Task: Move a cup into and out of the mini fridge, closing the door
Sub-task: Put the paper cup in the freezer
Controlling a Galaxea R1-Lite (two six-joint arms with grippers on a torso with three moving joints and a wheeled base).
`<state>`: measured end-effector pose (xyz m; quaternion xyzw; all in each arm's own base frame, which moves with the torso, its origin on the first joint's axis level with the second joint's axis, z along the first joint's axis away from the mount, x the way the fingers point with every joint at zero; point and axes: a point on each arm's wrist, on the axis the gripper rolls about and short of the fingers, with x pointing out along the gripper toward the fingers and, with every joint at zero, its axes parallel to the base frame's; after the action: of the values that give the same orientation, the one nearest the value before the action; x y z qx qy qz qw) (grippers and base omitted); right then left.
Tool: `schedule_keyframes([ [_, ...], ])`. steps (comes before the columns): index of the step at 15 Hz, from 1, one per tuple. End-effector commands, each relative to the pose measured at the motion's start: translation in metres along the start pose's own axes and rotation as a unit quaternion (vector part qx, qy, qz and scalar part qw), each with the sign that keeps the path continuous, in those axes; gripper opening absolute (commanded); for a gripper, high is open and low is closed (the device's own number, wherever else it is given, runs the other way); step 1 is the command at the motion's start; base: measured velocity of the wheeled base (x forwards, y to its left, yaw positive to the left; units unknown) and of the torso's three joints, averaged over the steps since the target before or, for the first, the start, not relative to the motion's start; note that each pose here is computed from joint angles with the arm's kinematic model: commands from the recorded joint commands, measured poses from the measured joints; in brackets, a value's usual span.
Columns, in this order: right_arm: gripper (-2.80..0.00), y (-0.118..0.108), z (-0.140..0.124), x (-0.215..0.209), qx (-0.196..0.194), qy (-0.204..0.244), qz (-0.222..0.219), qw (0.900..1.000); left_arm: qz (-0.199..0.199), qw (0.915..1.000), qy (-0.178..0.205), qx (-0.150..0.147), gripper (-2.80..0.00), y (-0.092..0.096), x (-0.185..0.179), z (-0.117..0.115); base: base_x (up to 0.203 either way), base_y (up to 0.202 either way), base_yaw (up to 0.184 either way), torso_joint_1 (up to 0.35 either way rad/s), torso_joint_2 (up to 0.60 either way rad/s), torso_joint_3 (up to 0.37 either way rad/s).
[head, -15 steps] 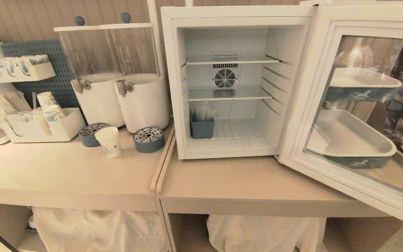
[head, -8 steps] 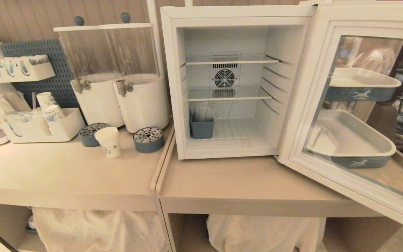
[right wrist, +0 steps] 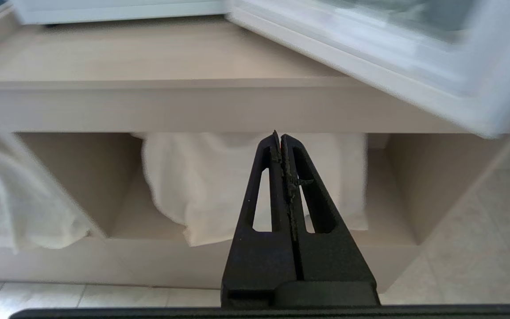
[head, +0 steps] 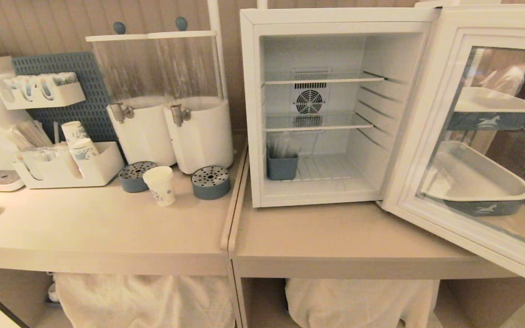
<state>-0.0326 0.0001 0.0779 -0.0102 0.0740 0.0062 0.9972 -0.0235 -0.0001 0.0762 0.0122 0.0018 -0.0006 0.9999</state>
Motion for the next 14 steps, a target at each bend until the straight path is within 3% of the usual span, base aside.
schedule_keyframes([
  [1,-2.8,0.0,0.0,0.0001,0.0,0.001,0.0,1.0,0.0,1.0,0.001,0.0,-2.8,0.0,0.0001,-0.0005,0.0,0.182,0.005,-0.002,0.0,0.007],
  [14,-2.8,0.0,0.0,0.0001,0.0,0.001,0.0,1.0,0.001,1.0,0.001,-0.001,-2.8,0.0001,0.0,-0.0001,0.0,0.192,0.0,0.002,0.0,0.002],
])
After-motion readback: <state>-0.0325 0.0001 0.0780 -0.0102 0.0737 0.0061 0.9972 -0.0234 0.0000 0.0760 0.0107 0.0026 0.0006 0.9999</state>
